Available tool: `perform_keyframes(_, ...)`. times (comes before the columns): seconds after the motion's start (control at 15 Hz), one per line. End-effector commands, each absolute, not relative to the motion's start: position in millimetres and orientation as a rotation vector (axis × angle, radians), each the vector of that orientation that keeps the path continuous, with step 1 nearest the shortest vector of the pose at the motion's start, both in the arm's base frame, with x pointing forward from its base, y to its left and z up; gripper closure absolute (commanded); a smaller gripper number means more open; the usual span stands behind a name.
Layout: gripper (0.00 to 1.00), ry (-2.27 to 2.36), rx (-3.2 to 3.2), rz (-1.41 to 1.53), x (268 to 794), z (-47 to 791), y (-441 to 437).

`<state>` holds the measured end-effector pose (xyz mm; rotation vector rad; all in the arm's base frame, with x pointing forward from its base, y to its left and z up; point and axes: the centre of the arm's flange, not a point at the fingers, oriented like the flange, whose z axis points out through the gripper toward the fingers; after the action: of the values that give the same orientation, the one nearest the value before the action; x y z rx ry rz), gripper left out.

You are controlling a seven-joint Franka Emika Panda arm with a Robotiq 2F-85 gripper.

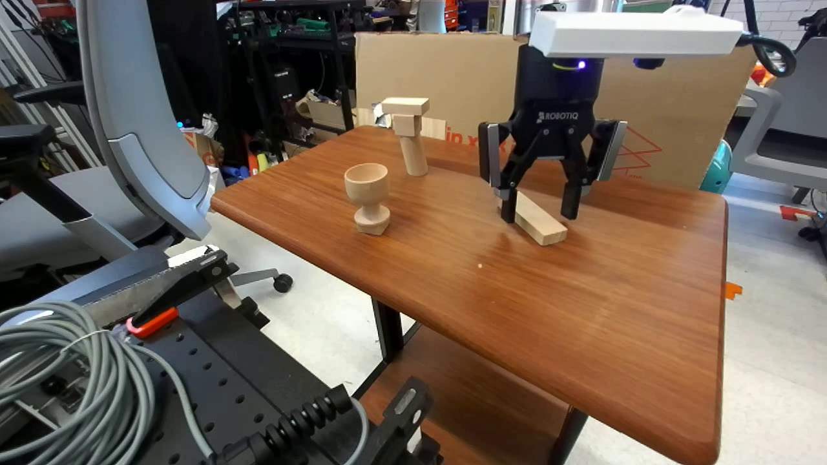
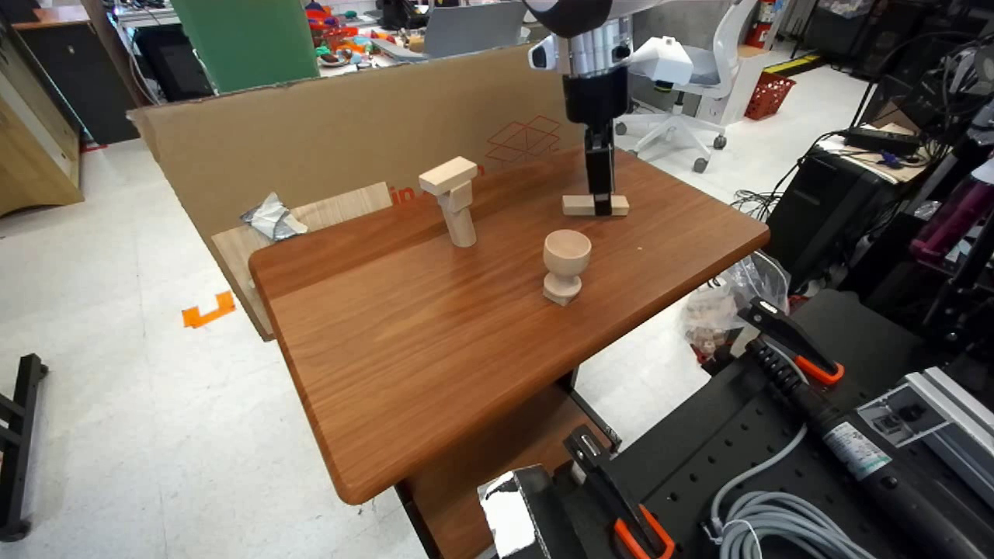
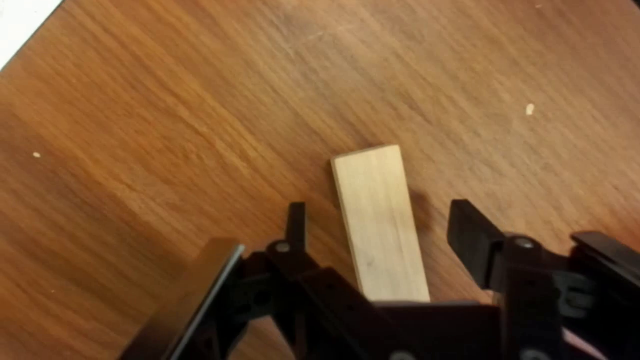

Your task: Put the rectangular block on the cup

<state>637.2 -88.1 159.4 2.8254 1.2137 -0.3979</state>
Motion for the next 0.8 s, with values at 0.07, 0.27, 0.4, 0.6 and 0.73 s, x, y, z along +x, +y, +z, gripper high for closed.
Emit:
perform_keyframes(0.07, 0.65, 1.252, 2.768, -0.408, 651.2, 161.6, -93.7)
perform_keyframes(0.27, 0.88, 1.217, 2.742, -0.376, 652.3, 168.8, -95.1)
perform_keyframes(0.4, 0.92, 1.167, 2.751, -0.304, 651.0, 188.1, -89.7)
perform_keyframes(0.6, 0.92, 1.123, 2.796, -0.035, 641.2, 240.4, -70.3)
perform_keyframes(0.73, 0.92, 1.082, 2.815, 0.126, 633.6, 282.8, -52.7)
